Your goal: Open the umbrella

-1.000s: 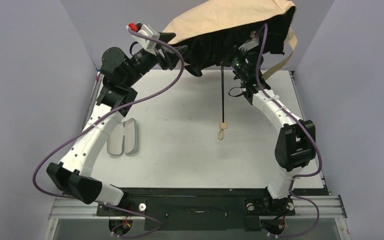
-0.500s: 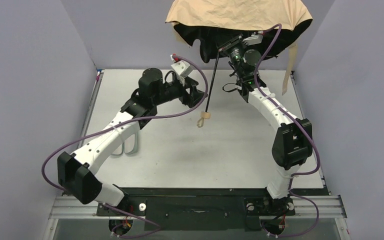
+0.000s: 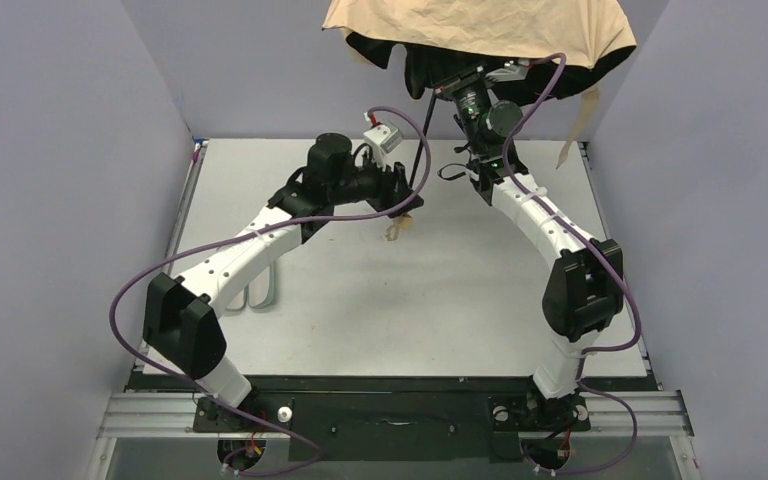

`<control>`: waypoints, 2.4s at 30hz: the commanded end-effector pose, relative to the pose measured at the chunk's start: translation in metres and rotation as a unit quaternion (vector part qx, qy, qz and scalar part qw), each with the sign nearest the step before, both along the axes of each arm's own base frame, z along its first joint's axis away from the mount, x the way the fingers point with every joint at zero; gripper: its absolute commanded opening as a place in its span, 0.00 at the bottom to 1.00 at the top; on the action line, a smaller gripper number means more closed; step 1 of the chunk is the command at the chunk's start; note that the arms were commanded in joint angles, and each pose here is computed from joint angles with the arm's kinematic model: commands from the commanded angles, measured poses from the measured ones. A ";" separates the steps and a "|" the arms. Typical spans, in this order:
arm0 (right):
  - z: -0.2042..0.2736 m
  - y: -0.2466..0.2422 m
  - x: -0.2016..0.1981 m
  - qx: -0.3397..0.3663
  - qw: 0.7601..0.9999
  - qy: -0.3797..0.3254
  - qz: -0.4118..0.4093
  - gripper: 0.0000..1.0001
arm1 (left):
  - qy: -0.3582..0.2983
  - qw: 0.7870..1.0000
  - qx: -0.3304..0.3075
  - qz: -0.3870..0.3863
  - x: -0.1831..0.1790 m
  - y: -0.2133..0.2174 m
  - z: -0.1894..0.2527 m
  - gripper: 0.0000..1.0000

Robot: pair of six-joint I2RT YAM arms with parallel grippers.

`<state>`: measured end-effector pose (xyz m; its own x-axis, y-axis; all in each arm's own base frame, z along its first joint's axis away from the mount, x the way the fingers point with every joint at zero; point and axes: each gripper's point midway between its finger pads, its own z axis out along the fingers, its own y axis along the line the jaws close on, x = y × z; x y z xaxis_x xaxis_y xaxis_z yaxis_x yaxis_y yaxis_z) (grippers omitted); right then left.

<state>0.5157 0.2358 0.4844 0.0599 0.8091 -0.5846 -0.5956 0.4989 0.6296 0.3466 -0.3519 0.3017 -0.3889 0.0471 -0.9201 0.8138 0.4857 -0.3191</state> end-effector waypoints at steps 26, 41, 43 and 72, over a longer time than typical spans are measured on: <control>0.197 -0.118 -0.104 0.140 0.931 -0.265 -0.209 0.05 | 0.098 0.937 0.232 -0.241 -0.095 0.055 -0.163 0.00; 0.189 -0.128 -0.103 0.129 0.920 -0.271 -0.253 0.12 | 0.094 0.902 0.281 -0.315 -0.121 0.072 -0.190 0.00; 0.190 -0.130 -0.103 0.132 0.917 -0.273 -0.258 0.14 | 0.099 0.897 0.287 -0.321 -0.125 0.075 -0.193 0.00; 0.128 -0.077 -0.052 0.074 0.980 -0.153 -0.101 0.00 | 0.022 0.954 0.210 -0.214 -0.085 0.054 -0.119 0.33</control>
<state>0.5264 0.2358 0.4882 0.2032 0.7058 -0.6786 -0.5223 0.6644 0.5346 0.3391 -0.3010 0.2089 -0.1107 0.5009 -0.8584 0.9478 0.3132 0.0605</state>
